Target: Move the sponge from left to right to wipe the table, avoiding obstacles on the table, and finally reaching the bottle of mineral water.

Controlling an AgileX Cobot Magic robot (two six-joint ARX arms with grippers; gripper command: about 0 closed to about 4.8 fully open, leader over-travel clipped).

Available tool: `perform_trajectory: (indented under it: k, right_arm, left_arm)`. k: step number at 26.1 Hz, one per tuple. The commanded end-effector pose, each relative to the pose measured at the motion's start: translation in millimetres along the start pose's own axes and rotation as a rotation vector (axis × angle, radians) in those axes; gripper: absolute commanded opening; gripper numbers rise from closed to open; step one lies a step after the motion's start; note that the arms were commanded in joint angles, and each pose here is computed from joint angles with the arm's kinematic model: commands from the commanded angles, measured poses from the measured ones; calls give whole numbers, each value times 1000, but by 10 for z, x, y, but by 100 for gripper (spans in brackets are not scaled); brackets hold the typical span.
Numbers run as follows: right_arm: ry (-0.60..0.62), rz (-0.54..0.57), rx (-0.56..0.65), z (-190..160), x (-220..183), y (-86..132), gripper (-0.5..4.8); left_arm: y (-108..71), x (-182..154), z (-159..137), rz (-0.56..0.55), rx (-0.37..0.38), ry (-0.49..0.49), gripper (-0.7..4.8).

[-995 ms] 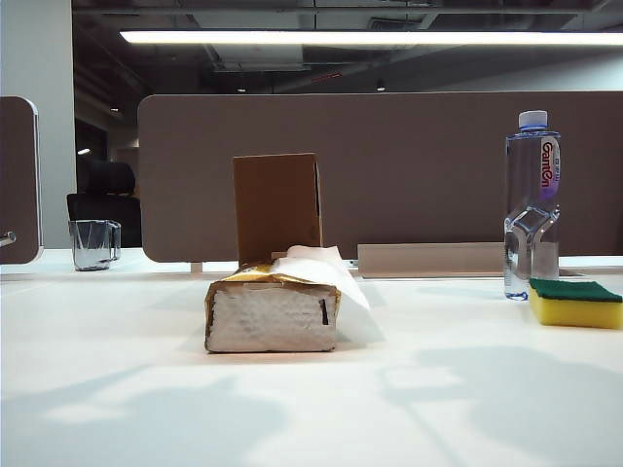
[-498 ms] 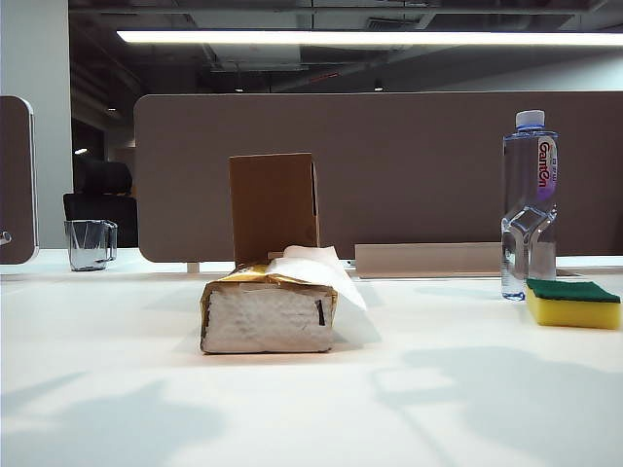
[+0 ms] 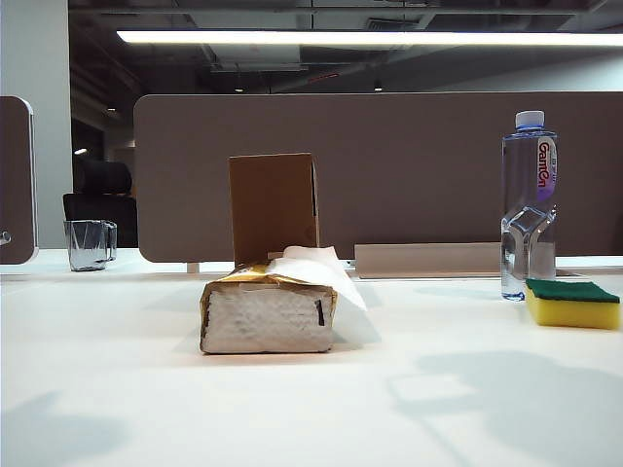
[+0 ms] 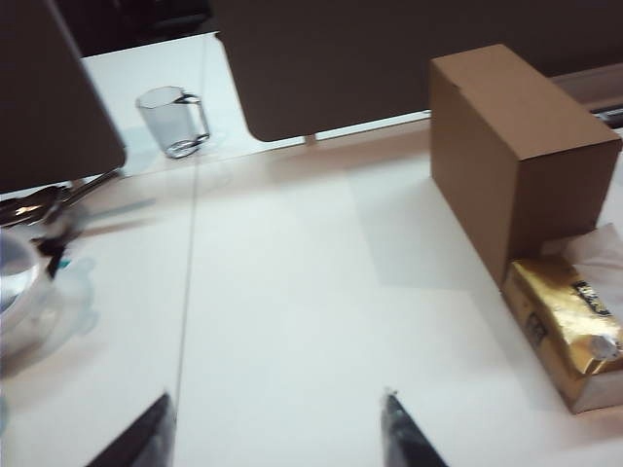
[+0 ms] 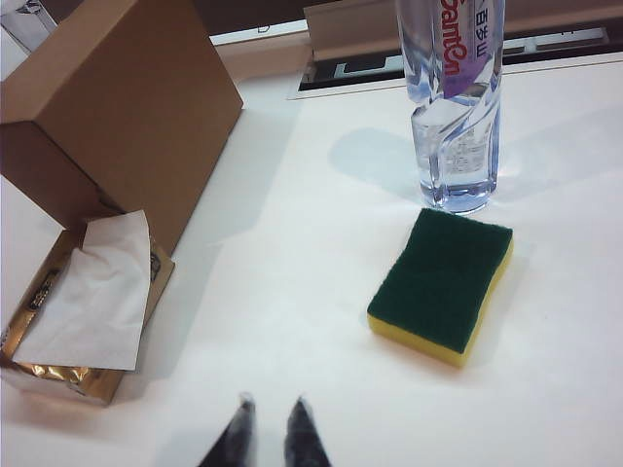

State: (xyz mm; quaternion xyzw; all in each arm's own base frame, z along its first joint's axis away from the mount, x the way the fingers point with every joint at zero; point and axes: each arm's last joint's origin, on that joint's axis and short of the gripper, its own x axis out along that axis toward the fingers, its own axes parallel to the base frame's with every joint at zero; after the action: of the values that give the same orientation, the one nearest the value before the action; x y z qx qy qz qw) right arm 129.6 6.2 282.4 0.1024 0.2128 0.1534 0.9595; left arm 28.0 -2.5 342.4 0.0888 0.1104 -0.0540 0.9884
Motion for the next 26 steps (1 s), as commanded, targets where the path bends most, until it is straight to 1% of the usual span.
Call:
perform_trajectory:
  k: [1, 3, 4, 5, 6, 8, 10, 13, 14, 15, 16, 17, 19, 22, 23, 25, 26]
  right_arm:
    - [-25, 5, -13, -27, -27, 8, 48]
    - [-28, 5, -13, -47, -32, 8, 48]
    - [-29, 4, -14, -56, -34, 7, 48]
    - [-31, 4, -14, -64, -35, 6, 47]
    - [-30, 4, -14, -81, -29, 2, 39]
    - [-24, 5, -11, -116, -5, -12, 29]
    - [-21, 9, 1, -191, 39, -37, 29]
    - [-24, 8, 3, -273, 77, -63, 17]
    - [-25, 7, 3, -287, 87, -69, 17]
    - [-31, 7, 0, -314, 107, -81, 15]
    - [-33, 6, 0, -348, 129, -94, -3]
    - [-31, 6, 0, -372, 143, -103, -5]
    - [-34, 6, -1, -412, 169, -118, -5]
    - [-42, 2, -4, -448, 197, -135, -5]
    - [-49, -1, -5, -454, 204, -141, -5]
    - [-63, -2, -5, -469, 220, -149, -5]
    - [-67, -4, -3, -475, 225, -153, -5]
  left_arm:
    - [89, -182, -106, 56, -85, -29, 267]
    - [137, -300, -190, 61, -145, -55, 257]
    - [157, -348, -232, 65, -162, -63, 247]
    - [177, -394, -279, 73, -167, -67, 231]
    - [190, -424, -314, 80, -177, -67, 228]
    - [202, -465, -380, 75, -208, -67, 208]
    - [185, -436, -438, 74, -214, -59, 206]
    - [63, -222, -531, 0, -199, -29, 197]
    - [25, -155, -562, -23, -196, -24, 171]
    - [-34, -48, -591, -57, -200, -38, 148]
    - [-86, 50, -597, -85, -216, -84, 115]
    - [-107, 94, -609, -91, -224, -97, 101]
    - [-154, 191, -646, -95, -234, -119, 83]
    - [-234, 336, -729, -131, -258, -134, 62]
    - [-268, 401, -767, -141, -264, -147, 51]
    - [-325, 507, -838, -162, -270, -173, 50]
    - [-361, 572, -886, -176, -275, -190, 37]
